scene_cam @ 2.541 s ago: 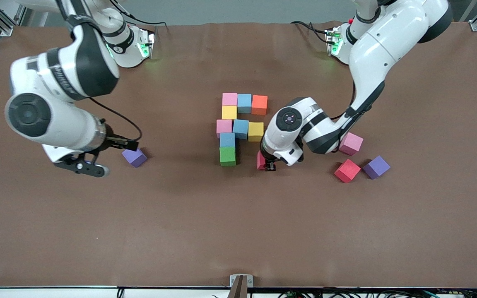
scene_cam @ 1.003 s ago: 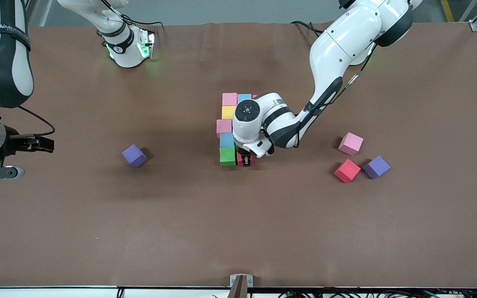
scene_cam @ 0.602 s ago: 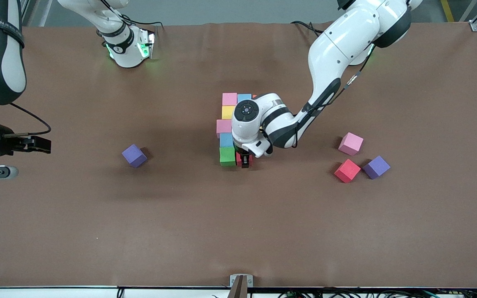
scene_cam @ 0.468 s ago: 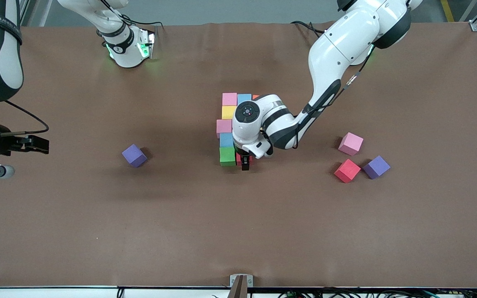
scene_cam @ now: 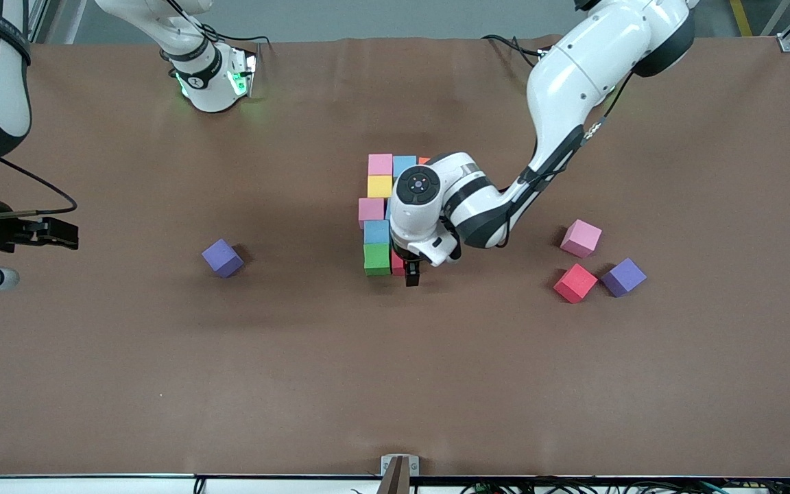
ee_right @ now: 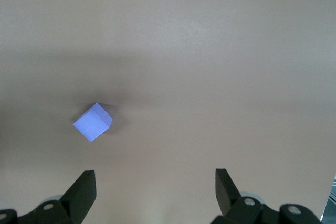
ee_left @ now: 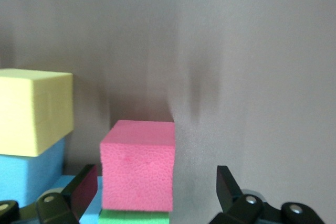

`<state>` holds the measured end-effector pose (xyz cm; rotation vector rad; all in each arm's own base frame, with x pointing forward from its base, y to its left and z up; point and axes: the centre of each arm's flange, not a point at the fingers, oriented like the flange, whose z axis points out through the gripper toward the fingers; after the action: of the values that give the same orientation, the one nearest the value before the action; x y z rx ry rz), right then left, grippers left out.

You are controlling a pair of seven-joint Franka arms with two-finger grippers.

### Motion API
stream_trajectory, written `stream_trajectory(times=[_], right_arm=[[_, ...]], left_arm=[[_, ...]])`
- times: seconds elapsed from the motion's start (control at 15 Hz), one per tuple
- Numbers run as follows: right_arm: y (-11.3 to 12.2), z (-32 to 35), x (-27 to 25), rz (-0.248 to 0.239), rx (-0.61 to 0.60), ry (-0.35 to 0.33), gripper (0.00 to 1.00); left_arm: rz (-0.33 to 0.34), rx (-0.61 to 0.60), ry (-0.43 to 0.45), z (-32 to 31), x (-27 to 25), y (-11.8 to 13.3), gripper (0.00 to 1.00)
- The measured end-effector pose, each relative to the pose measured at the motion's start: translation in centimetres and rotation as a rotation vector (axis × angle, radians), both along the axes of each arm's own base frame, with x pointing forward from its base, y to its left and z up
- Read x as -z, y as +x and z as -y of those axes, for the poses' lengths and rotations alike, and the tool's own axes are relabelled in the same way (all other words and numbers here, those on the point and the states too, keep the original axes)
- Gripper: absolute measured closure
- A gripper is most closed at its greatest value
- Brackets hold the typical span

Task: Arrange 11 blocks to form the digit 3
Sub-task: 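Lower the pink block onto the column and open the left gripper, then move the left gripper back toward the remaining pink blocks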

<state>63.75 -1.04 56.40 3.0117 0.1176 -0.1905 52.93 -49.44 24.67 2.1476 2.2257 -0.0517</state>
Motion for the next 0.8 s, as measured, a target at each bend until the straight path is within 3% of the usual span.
stream_trajectory(times=[0.13,0.4,0.53,0.8], right_arm=[[0.0,-0.2,-0.2,0.001,-0.003,0.001,0.00],[-0.7,-0.6,-0.2,-0.050,-0.003,0.001,0.00],[-0.9,-1.2,-1.3,-0.046,-0.009,0.002,0.00],[-1.8,-2.4,-2.4,-0.084,-0.022,0.001,0.00]], left_arm=[[-0.045,0.010,-0.023,-1.9,-2.4,1.1,0.00],[-0.075,0.016,-0.077,-7.7,-6.7,2.6,0.00],[-0.080,0.028,-0.063,-11.4,-7.6,2.3,0.00],[-0.087,0.154,0.004,-19.7,-6.2,1.1,0.00]])
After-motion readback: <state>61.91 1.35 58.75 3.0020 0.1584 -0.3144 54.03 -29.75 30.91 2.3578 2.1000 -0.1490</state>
